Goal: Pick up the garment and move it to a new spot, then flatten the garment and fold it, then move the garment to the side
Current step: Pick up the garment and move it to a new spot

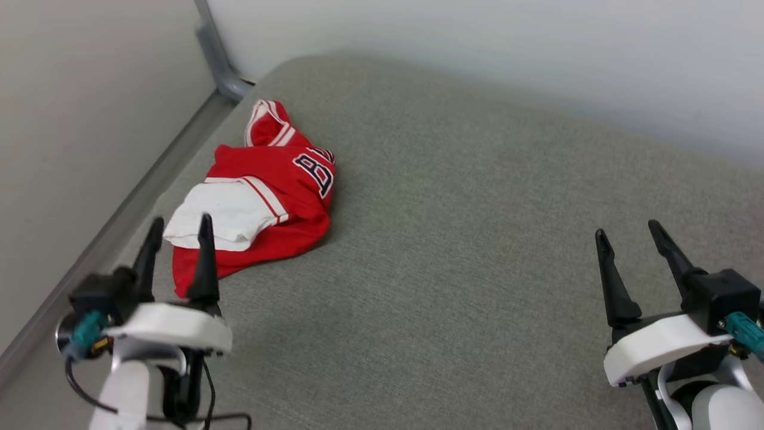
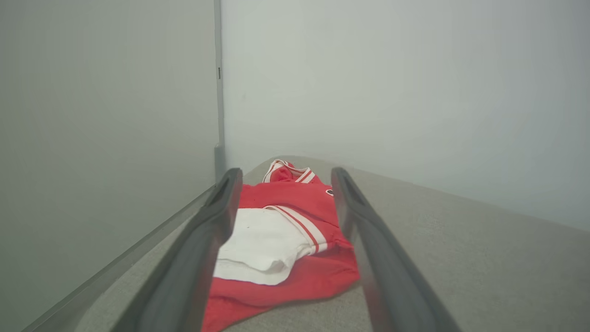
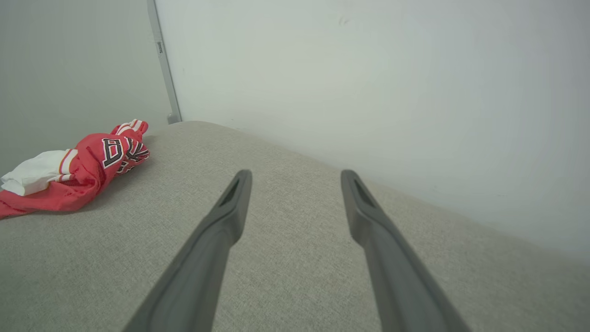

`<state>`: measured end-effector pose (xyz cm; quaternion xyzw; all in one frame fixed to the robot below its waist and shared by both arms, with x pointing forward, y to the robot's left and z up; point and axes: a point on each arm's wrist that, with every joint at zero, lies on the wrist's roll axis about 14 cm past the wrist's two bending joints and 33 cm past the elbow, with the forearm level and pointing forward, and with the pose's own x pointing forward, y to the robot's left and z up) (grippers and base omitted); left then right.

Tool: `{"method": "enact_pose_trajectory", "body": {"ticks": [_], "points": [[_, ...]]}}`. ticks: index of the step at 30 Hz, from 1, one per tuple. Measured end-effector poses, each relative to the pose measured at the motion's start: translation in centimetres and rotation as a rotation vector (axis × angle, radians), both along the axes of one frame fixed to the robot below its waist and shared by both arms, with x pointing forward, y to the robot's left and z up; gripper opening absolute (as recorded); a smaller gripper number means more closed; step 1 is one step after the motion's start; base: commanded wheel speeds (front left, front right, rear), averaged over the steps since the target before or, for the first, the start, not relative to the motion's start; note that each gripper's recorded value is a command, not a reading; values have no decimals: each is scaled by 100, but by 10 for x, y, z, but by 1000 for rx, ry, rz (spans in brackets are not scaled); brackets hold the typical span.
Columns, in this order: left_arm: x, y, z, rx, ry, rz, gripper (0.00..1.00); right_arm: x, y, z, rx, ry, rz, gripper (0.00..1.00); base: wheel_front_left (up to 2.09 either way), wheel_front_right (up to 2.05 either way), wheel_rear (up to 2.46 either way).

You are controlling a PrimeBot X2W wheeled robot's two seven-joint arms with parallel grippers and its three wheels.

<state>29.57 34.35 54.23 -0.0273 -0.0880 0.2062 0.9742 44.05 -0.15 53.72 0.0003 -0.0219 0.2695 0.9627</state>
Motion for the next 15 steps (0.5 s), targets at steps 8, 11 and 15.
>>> {"method": "enact_pose_trajectory", "body": {"ticks": [8, 11, 15], "points": [[90, 28, 3, -56, 136, -100, 100, 33, -16, -25, -53, 36, -61, 100, 0, 0, 0], [122, 33, -16, -115, 275, -145, 100, 44, -24, -39, -67, 58, -85, 100, 0, 0, 0], [142, 44, -43, -182, 447, -165, 100, 53, -32, -53, -70, 81, -110, 100, 0, 0, 0]]}}
